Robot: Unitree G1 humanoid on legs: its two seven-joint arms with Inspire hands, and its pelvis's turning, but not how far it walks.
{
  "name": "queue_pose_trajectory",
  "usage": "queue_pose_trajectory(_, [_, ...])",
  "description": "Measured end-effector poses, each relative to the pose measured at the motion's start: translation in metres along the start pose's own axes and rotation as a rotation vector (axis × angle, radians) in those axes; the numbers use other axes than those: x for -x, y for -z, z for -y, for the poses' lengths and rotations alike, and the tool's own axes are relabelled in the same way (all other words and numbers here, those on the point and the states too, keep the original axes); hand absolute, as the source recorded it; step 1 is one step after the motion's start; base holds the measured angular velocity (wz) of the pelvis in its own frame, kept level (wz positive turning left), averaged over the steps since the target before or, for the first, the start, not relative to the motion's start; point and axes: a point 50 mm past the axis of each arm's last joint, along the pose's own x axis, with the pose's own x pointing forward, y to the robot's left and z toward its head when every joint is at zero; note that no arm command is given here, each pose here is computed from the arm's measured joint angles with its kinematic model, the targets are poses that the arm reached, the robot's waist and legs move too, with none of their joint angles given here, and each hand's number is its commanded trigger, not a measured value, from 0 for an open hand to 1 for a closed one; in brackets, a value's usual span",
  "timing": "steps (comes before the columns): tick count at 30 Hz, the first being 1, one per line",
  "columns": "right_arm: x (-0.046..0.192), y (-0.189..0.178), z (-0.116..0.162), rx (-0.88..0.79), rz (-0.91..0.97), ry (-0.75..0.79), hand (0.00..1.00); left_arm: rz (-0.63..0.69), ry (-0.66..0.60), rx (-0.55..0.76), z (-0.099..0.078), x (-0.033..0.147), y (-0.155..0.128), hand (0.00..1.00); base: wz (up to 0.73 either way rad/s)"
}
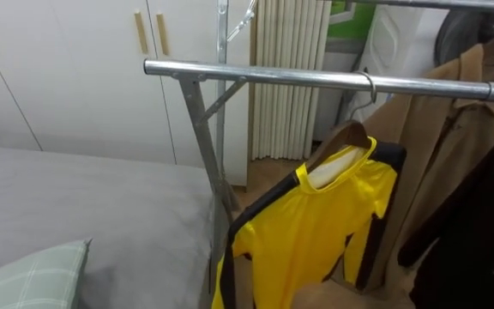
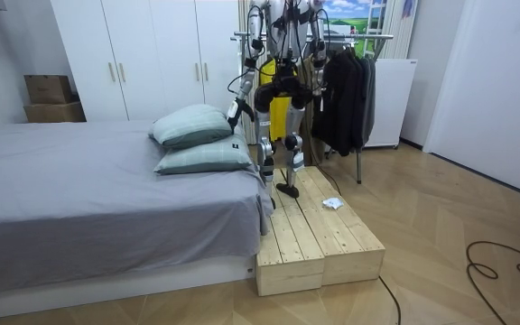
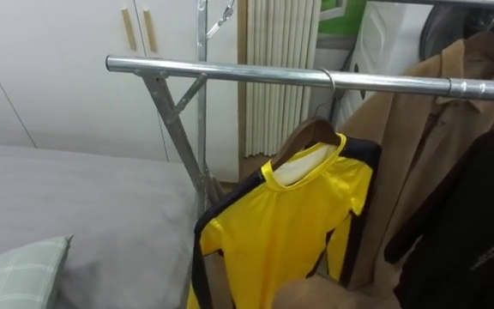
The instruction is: Hang clothes
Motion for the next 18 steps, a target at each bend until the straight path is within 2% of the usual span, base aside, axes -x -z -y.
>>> queue_pose_trajectory(18, [-0.0006, -0.0008, 0.0004, 0.009, -0.004, 0.005, 0.0, 0.005, 0.03, -0.014, 0.0033, 0.0004, -0.0004, 0.0, 0.0])
